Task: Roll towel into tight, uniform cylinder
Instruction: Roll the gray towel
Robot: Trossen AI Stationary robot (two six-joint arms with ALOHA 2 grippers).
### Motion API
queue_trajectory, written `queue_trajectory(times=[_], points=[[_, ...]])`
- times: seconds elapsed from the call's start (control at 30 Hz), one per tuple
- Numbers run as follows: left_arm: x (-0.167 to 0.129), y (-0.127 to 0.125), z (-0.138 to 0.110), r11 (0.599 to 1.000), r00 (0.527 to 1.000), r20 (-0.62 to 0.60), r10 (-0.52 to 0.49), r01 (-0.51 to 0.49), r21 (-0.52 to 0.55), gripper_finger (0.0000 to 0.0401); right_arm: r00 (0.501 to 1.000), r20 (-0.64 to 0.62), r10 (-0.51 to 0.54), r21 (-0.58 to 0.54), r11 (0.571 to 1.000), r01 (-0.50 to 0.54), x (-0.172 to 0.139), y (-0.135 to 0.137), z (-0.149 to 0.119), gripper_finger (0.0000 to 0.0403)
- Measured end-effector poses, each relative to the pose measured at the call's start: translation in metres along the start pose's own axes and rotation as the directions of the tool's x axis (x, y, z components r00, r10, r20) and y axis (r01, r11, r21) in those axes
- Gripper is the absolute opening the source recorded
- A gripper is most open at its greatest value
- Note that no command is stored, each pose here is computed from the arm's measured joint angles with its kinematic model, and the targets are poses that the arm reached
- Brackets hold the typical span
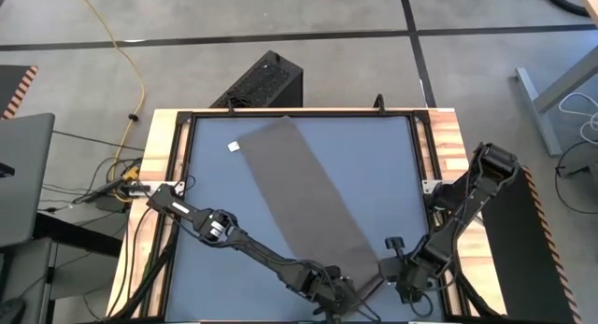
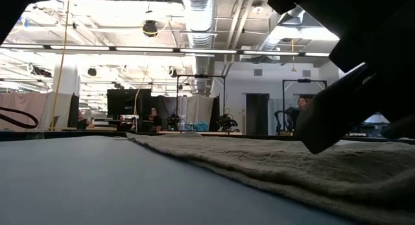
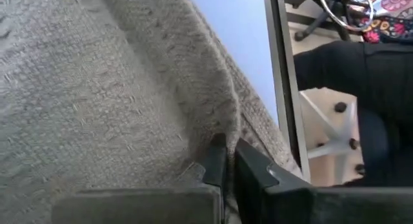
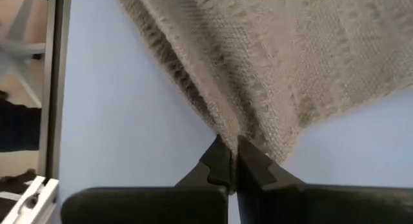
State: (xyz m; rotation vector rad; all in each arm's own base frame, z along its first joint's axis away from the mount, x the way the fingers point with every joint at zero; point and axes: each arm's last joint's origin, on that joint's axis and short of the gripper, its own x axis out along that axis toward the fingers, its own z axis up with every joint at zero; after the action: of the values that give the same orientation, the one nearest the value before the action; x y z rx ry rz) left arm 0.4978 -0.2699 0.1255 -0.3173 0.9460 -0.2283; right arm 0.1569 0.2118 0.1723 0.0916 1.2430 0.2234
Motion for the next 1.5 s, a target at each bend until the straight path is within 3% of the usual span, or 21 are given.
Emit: queue_trajectory(times=[0.17, 0.5, 0.73, 0.93, 1.1, 1.33, 1.5], points=[[0.0, -0.01, -0.001, 0.999, 0.998, 0.024, -0.051, 0.05, 0.019, 0.0043, 0.999, -0.022, 0.029, 0.02, 0.999, -0.029, 0.0, 0.0, 0.001, 0.0028], [0.0, -0.018, -0.003, 0.997, 0.996, 0.034, -0.078, 0.077, 0.031, 0.0179, 0.999, -0.024, 0.023, 0.047, 0.999, -0.022, 0.0, -0.002, 0.003, 0.0028], [0.001, -0.026, -0.014, 0.998, 0.999, 0.05, 0.015, -0.018, 0.054, 0.0215, 0.999, -0.024, 0.021, 0.083, 0.996, -0.019, 0.001, -0.004, 0.004, 0.0029], [0.0, -0.029, -0.024, 0.988, 0.989, 0.05, 0.14, -0.142, 0.059, 0.0195, 0.999, -0.025, 0.02, 0.124, 0.992, -0.016, 0.001, -0.004, 0.004, 0.003], [0.0, -0.028, -0.033, 0.97, 0.971, 0.054, 0.233, -0.236, 0.063, 0.0149, 1.0, -0.022, 0.022, 0.168, 0.986, -0.018, 0.0, -0.004, 0.005, 0.003], [-0.002, -0.027, -0.032, 0.963, 0.964, 0.059, 0.261, -0.264, 0.058, 0.0023, 0.999, -0.024, 0.026, 0.219, 0.976, -0.02, 0.0, -0.003, 0.004, 0.003], [-0.007, -0.034, -0.023, 0.974, 0.976, 0.059, 0.21, -0.214, 0.078, 0.0003, 0.995, -0.062, 0.077, 0.249, 0.967, -0.06, -0.001, 0.003, 0.0, 0.0028]])
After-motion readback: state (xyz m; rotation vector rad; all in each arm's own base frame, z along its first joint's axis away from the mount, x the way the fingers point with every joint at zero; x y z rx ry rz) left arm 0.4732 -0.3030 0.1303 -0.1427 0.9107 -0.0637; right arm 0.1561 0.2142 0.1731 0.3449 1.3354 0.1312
